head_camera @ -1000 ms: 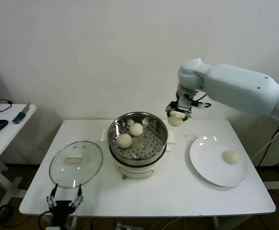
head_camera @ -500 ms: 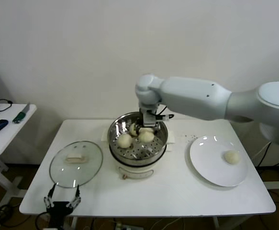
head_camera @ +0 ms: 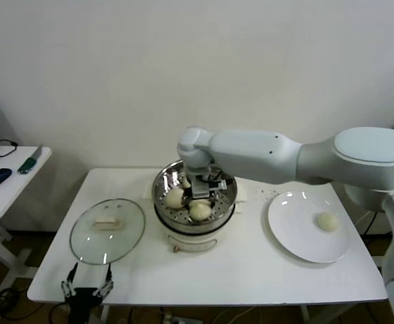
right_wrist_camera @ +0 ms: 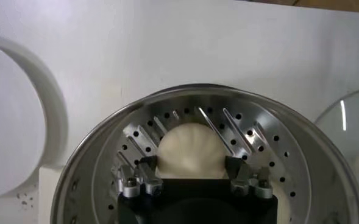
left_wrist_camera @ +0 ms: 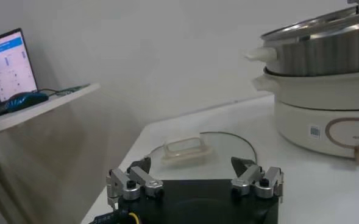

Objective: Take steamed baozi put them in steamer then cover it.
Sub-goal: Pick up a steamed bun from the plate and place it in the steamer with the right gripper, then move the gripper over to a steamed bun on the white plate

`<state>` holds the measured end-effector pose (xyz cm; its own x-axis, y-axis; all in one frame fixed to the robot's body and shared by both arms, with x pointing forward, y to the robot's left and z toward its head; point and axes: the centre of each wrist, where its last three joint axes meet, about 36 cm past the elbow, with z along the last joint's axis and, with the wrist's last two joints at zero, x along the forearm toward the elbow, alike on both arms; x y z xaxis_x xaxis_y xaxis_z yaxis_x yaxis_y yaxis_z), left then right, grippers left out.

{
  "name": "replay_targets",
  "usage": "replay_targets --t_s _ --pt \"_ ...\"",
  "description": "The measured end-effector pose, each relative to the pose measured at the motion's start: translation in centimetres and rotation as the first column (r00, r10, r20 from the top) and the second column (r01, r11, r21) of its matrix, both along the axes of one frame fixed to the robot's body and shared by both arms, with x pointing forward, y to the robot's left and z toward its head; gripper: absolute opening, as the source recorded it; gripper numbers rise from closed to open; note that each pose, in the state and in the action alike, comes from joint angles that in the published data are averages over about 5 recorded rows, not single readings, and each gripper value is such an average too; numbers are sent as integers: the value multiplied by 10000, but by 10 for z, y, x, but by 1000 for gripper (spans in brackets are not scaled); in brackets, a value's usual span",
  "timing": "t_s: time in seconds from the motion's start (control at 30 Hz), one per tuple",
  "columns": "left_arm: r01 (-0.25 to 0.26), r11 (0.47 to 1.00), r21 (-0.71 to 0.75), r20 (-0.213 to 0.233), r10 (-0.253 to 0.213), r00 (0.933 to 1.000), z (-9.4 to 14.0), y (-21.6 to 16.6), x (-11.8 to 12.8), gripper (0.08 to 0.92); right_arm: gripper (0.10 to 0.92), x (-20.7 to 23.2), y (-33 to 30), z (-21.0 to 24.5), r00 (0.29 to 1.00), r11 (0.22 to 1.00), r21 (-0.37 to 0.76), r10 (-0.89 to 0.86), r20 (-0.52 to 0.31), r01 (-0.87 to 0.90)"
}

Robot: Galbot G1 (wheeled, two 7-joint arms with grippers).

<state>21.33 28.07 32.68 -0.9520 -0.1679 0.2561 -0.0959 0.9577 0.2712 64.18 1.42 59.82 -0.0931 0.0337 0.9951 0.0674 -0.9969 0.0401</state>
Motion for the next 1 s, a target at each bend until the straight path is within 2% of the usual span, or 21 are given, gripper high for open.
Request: replay_targets --t_s 0.23,0.6,0.83,1.0 --pt "-79 10000 42 37 78 10000 0 1 1 823 817 -1 5 -4 10000 10000 2 -1 -13 1" --pt "-103 9999 100 99 102 9999 2 1 1 823 823 16 -13 29 9967 9970 321 -718 369 706" --pt "-64 9999 116 196 62 9998 4 1 5 823 823 37 -70 69 9598 9568 1051 -2770 458 2711" --pt "-41 10000 80 287 39 9996 5 0 9 823 823 49 -138 82 8570 8441 1788 -5152 98 5055"
